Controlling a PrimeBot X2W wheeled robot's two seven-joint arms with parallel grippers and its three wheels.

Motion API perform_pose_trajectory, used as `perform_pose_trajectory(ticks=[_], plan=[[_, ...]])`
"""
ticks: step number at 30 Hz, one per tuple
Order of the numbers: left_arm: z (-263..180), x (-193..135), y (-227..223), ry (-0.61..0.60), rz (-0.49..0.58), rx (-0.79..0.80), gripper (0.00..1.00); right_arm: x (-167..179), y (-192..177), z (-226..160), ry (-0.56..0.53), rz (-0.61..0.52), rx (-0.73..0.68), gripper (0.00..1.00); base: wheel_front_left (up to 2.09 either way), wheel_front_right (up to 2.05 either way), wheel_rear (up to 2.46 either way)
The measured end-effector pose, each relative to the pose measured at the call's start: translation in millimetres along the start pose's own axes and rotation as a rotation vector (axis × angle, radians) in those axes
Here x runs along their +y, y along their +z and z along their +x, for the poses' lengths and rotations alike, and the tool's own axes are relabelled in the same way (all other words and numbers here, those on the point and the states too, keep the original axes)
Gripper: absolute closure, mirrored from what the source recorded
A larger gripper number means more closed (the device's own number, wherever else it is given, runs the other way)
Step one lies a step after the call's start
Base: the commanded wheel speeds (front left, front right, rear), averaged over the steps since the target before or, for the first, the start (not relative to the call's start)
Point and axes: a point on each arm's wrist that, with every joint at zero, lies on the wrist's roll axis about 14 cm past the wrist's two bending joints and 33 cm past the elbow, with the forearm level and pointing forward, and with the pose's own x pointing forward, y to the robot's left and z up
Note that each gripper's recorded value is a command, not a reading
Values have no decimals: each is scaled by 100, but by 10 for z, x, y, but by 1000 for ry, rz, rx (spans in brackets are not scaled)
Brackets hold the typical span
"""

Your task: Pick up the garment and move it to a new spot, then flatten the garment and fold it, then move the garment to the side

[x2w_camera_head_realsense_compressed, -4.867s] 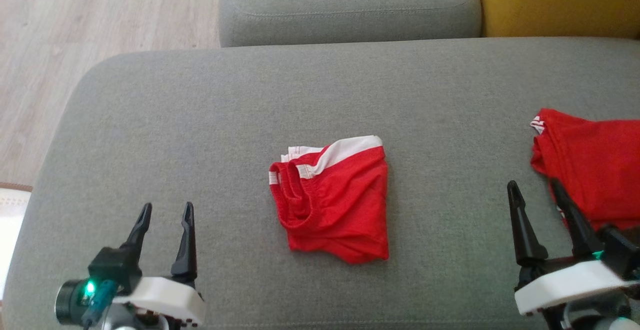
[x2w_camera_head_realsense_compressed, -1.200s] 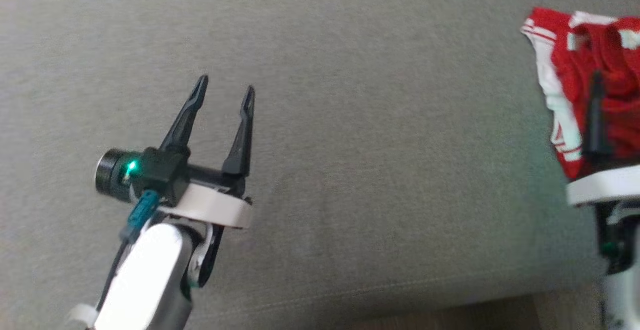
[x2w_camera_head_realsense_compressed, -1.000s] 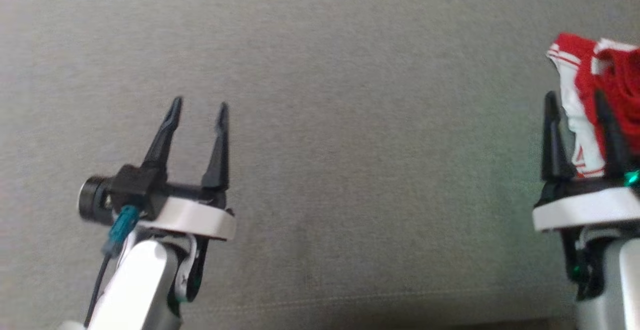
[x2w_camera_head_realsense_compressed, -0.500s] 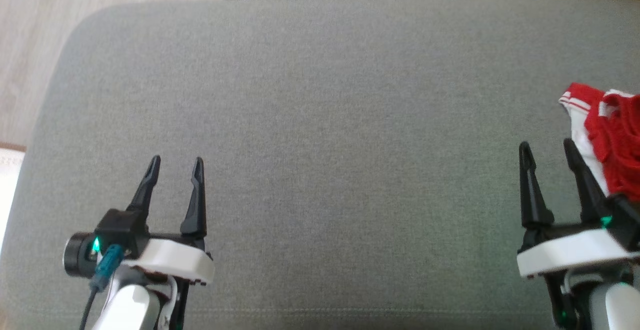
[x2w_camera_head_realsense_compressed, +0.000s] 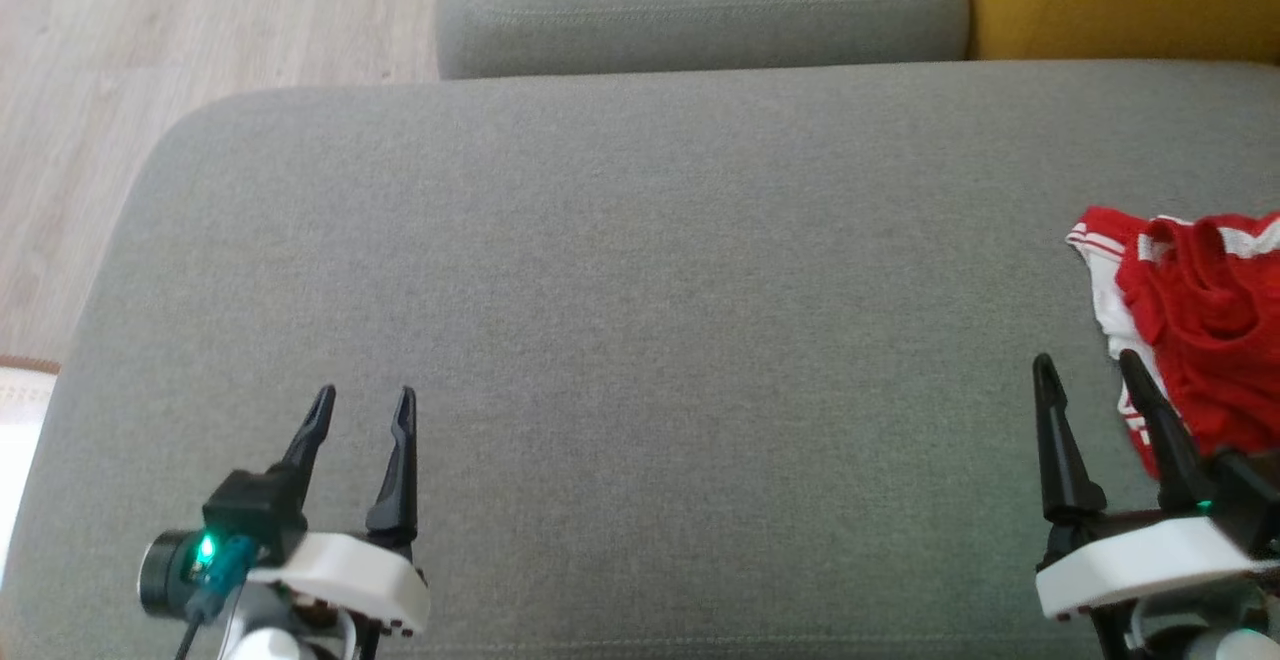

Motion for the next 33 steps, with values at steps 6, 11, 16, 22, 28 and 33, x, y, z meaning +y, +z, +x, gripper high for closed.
perform_pose_trajectory(ticks=[6,11,16,22,28,33], plan=[[-29,6,10,-2,11,3,0,-1,45,-21,-1,9,-15,0,0,0,0],[-31,19,18,-2,24,6,0,-3,24,-37,-2,9,-7,0,0,0,0],[-38,-5,19,-9,25,7,0,3,16,-35,0,9,-4,0,0,0,0],[-46,6,12,-3,30,13,0,12,14,-28,4,13,-3,0,0,0,0],[-48,23,5,4,39,15,0,19,4,-18,6,18,0,0,0,0,0],[-151,-6,-276,11,29,101,100,9,-273,-61,0,30,86,100,0,0,0]])
